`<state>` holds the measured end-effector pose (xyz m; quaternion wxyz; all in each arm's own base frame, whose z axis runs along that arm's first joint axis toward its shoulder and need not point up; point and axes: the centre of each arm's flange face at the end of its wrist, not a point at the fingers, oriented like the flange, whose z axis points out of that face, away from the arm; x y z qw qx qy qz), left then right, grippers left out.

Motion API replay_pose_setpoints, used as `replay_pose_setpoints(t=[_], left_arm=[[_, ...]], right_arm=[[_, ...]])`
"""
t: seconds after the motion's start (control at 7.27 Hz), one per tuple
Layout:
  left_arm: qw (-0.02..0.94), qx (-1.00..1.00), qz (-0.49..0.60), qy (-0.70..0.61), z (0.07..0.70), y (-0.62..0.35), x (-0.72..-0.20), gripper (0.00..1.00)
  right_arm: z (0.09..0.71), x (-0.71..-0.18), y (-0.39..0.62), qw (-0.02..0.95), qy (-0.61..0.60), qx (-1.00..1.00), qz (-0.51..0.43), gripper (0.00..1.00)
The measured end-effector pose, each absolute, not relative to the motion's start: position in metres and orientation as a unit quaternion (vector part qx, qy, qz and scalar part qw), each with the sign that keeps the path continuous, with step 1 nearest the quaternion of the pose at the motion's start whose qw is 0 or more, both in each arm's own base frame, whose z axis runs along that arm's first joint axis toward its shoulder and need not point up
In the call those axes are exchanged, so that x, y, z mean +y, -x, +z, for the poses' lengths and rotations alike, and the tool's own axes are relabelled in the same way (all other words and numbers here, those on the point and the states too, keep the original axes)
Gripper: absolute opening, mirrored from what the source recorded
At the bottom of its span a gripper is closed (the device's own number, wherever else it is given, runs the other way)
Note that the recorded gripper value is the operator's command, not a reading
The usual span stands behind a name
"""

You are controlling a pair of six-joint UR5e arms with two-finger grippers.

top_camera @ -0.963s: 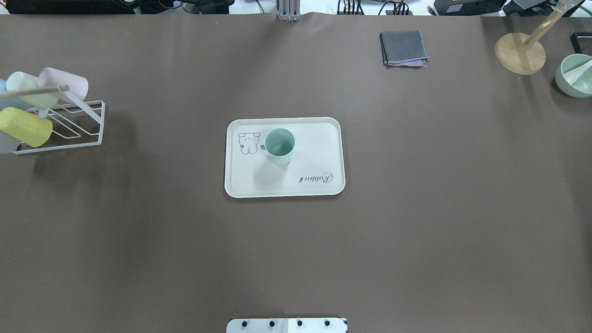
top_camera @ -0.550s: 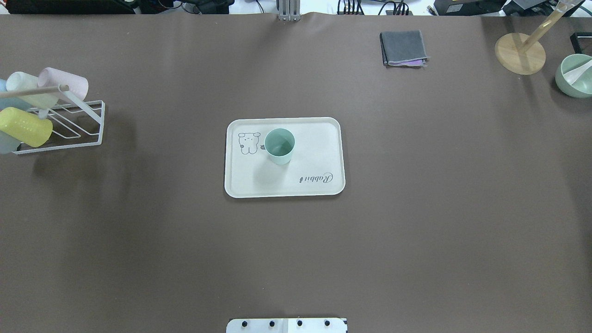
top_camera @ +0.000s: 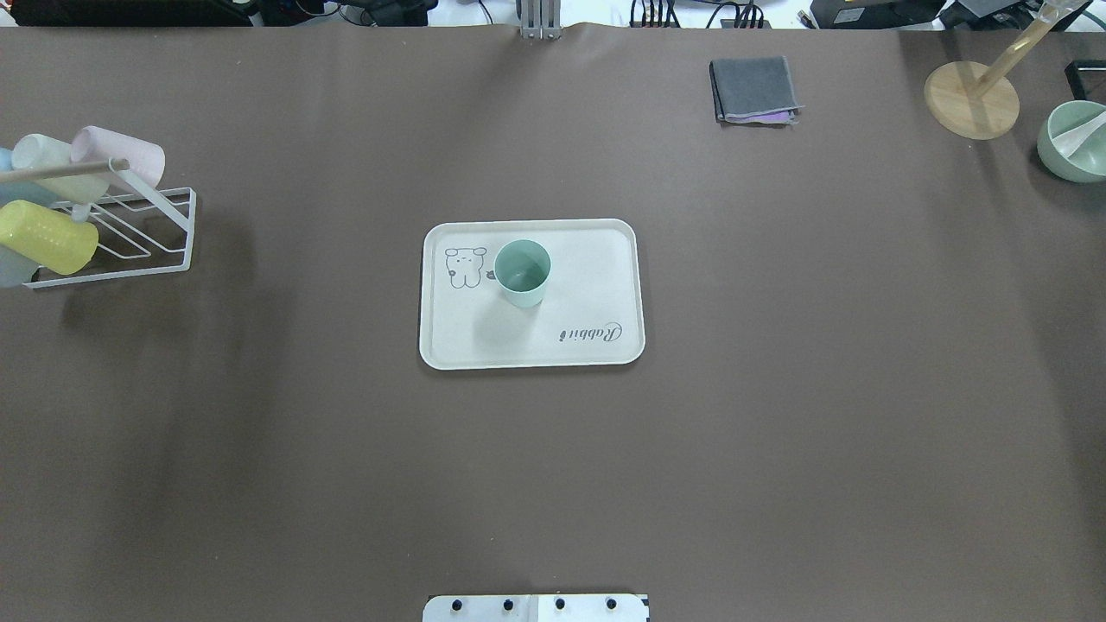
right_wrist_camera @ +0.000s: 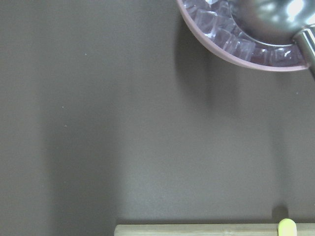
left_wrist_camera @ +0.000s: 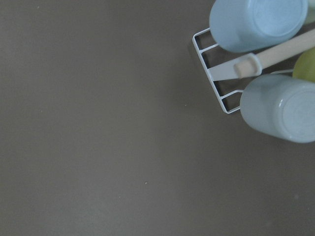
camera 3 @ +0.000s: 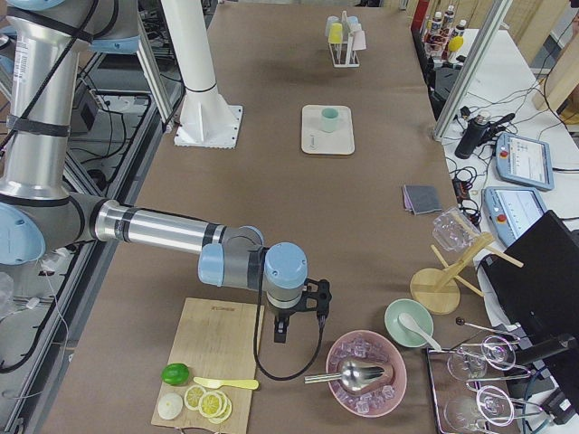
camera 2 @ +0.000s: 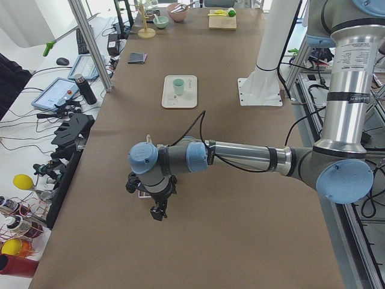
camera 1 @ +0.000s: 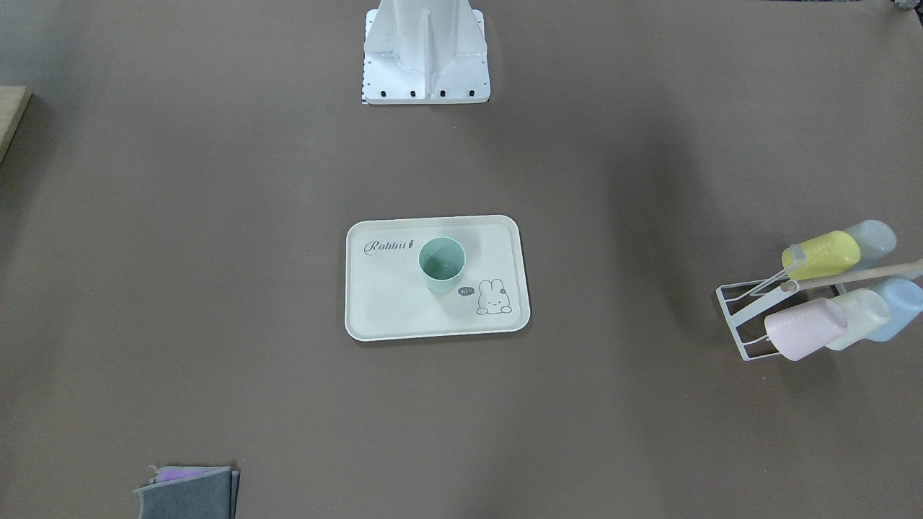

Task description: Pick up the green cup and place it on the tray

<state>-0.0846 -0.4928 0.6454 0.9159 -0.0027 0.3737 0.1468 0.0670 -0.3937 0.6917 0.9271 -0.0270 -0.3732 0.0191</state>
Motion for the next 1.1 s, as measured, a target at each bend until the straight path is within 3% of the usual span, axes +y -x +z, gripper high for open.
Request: replay_pose_setpoints(t=[1.1], left_arm=[[0.917, 0.376, 0.131, 0.025, 0.667, 0.085, -0.490, 0.98]], right_arm=[[0.675, -0.398, -0.057, 0.931, 0.034, -0.362, 0.020, 1.00]])
